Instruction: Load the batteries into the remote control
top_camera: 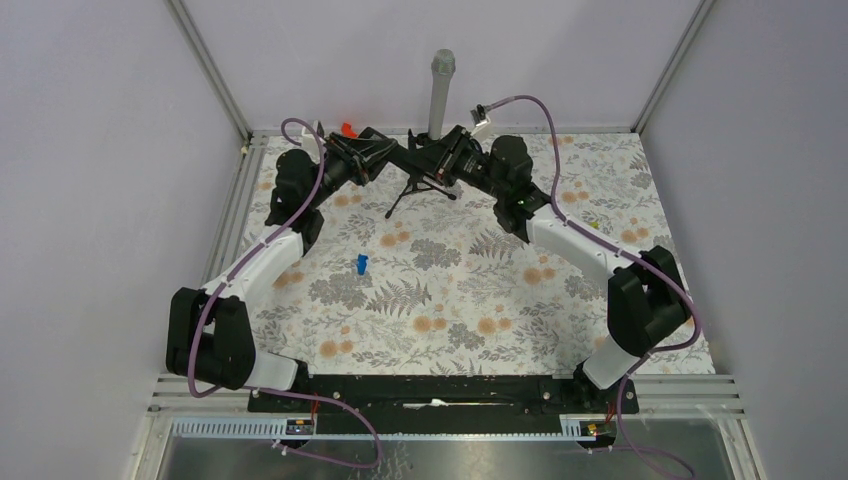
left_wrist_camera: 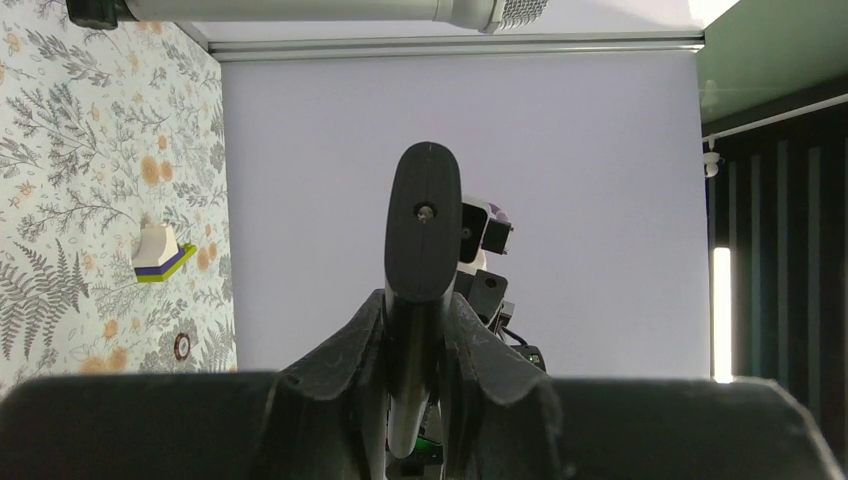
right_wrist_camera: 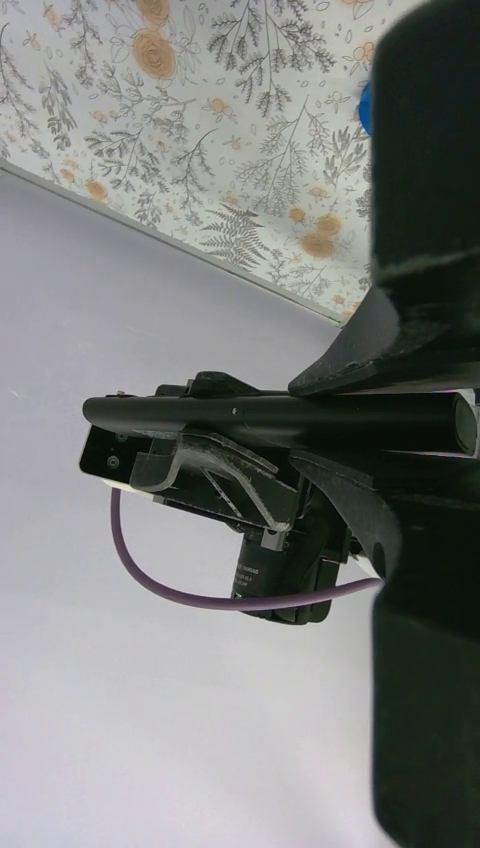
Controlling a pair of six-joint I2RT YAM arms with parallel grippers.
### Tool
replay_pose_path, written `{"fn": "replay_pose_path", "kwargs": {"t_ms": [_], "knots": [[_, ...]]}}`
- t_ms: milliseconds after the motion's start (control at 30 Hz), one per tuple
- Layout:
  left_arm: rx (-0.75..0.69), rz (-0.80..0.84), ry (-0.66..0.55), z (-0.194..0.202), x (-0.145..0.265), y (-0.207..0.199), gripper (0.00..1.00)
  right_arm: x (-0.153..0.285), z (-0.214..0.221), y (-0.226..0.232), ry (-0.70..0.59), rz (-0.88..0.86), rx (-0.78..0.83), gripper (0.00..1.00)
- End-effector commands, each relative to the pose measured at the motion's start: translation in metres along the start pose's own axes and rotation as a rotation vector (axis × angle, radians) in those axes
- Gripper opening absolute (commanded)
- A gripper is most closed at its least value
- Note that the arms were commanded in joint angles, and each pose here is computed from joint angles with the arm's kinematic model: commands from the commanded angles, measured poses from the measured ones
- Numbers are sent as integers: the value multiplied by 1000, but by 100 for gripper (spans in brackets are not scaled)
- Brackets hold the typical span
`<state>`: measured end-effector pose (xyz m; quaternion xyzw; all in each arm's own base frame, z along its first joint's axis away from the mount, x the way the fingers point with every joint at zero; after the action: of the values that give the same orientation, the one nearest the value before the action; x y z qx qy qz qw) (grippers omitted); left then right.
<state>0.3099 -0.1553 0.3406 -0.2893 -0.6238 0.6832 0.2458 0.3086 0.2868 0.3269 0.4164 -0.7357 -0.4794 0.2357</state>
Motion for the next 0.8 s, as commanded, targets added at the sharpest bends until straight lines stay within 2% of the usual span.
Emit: {"fn": "replay_pose_path", "kwargs": {"t_ms": [0,167,300,367,533,567,667,767], "knots": [[-49,178,376,58,11,-52,0,-24,12,-23,-5,67,35,20],[-75,170,373,57,12,-50,0,-24,13,-21,9,62,37,20],[-147,123,327,48,14,-45,0,-8,10,-11,24,33,73,27],[-188,76,297,40,15,-39,0,5,7,-7,39,19,88,36],[-277,29,315,28,13,-27,0,47,-6,10,59,-81,178,82],[-289,26,329,28,12,-26,0,54,-7,14,68,-99,210,88],[-355,37,373,28,12,-22,0,71,-6,26,95,-138,303,98],[-419,63,421,29,15,-21,0,83,-2,32,141,-166,379,100]]}}
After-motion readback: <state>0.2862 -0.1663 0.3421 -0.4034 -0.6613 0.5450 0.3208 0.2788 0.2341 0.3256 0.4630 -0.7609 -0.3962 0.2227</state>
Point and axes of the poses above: each gripper's point midway between its finger pads, its own x axis back along the fingers, its own y axis along the line the jaws close on, z = x × y, the point moved 10 cm from there along x, back along the fingers, and after that the axes turned 3 degrees about x, right-handed, at the moved point
